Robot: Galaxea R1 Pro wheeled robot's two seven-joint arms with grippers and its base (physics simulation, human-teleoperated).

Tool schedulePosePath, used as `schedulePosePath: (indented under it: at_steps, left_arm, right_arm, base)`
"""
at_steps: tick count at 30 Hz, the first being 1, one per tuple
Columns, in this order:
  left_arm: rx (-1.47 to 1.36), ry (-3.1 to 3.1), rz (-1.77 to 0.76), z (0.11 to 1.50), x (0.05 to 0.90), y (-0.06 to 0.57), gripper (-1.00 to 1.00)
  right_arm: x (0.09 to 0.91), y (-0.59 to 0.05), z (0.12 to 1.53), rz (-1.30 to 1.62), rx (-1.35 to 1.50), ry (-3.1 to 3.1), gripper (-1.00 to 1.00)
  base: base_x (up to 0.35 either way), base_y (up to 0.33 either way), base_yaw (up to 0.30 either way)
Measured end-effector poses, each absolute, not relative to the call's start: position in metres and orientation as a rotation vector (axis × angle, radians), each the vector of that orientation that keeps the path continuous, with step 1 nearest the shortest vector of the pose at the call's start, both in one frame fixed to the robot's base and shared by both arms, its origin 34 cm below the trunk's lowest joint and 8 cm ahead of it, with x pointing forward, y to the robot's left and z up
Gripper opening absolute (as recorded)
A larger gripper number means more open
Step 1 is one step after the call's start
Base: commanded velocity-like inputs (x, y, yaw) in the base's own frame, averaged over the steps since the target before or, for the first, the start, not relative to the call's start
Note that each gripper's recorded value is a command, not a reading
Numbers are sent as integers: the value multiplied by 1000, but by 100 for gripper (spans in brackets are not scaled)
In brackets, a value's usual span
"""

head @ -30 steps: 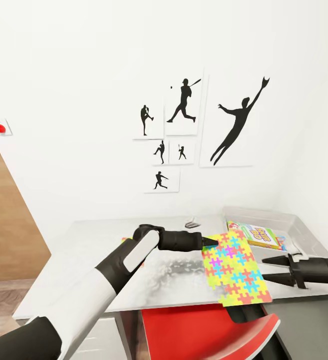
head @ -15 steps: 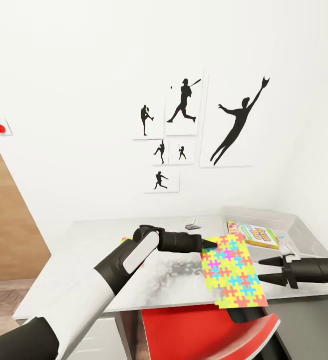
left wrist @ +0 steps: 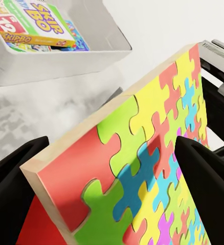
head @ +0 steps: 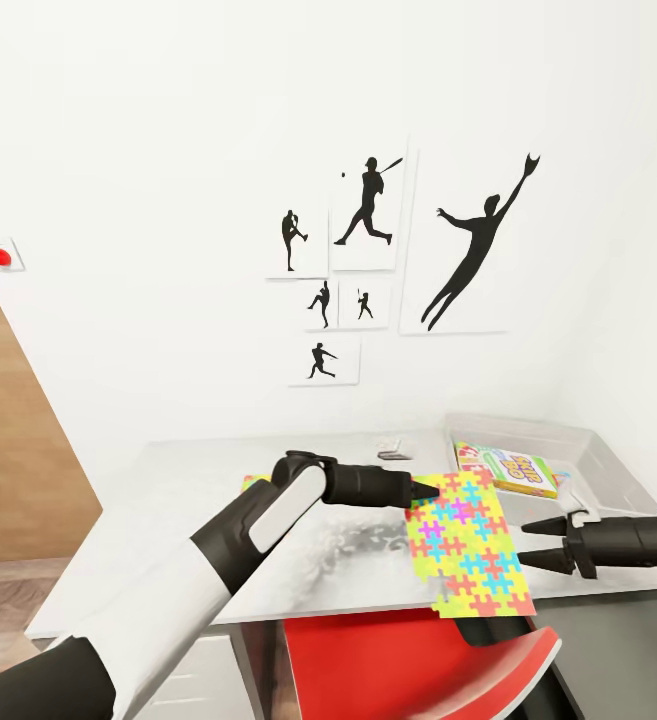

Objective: Put all the toys in the child's room - the three board games (two on the bed and one on the table), the two jigsaw puzzles on the table, and the tennis ball on the table - inside the toy box on the table in the child's room.

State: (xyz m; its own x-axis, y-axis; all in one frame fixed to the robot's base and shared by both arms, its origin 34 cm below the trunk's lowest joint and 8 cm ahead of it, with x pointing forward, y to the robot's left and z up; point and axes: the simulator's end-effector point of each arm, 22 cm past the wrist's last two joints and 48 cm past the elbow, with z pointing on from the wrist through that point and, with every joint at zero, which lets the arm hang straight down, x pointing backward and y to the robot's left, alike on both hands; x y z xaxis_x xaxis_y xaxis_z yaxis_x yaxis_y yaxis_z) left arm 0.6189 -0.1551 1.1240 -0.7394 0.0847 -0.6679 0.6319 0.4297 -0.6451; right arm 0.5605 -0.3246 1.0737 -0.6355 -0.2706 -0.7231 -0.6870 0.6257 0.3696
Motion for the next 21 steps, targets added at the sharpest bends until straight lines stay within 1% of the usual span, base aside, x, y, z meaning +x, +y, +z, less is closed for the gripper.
schedulePosePath:
  at_steps: [21]
  left_arm:
    - [613,2104,-1288,1135,618,-158,-100]
  right_arm:
    - [560,-328,1082,880,-726,2209,100]
  base:
    - [0,0,0]
